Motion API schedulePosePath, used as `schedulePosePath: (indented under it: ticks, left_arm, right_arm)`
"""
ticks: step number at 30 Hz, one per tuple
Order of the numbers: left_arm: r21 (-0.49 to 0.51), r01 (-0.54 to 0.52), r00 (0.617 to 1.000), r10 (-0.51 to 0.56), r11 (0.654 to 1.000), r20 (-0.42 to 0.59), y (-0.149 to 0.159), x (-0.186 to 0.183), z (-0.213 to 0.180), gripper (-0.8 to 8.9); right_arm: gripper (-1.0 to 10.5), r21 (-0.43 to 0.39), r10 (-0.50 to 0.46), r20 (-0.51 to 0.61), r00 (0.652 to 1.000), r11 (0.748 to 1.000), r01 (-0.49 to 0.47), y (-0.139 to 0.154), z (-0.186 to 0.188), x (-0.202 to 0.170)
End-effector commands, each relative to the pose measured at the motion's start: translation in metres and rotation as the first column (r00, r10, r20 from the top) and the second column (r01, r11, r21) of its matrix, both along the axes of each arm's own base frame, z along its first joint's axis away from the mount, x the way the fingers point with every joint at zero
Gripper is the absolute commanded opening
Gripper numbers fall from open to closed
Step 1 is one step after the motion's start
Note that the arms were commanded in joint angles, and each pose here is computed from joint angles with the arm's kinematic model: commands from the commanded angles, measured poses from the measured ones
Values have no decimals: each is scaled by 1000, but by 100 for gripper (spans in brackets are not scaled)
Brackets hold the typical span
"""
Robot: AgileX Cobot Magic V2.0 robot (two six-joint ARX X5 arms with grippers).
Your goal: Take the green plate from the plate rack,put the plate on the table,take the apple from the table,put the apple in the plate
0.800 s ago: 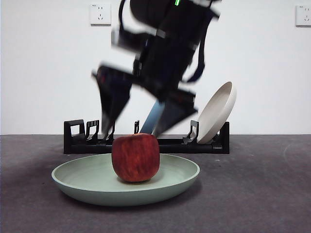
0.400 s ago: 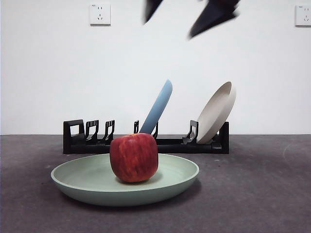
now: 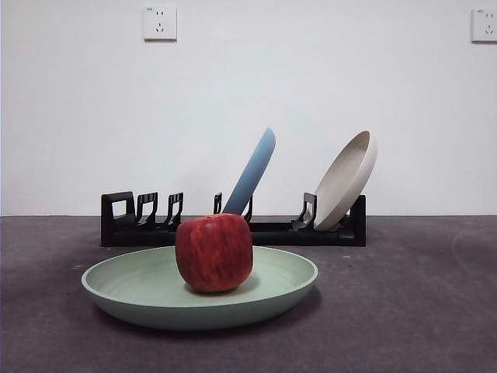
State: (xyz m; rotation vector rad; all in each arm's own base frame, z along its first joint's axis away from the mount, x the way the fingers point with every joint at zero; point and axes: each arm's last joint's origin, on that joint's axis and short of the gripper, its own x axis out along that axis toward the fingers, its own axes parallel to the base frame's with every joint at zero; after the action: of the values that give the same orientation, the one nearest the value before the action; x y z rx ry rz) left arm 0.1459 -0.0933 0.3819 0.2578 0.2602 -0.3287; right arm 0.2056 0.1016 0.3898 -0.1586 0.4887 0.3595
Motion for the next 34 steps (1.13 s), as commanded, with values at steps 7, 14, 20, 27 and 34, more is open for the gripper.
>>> schedulePosePath:
  ticks: [7,14,20,27,34]
  left_arm:
    - [-70,-44,999,42,997,-29,34,22,-4,-10]
    - [-151,-106,994,99,983,-50,47,26,-33,-10]
    - [-222,-122,993,119,968,-25,52,8,-74,-10]
    - [-281,-134,991,131,950,-27,60,-20,-110,-9]
    - [-276,-142,990,132,951,-55,63,-29,-113,-1]
  right_arm:
    - [-12,34,-38,13,999,999,38,-6,-7,1]
    - [-12,109,-66,60,996,992,59,-13,-34,-14]
    - [-12,157,-115,82,990,982,101,-26,-69,-39]
    - [-12,237,-186,166,968,961,144,-41,-99,-74]
    - [-11,257,-192,162,968,955,146,-45,-101,-81]
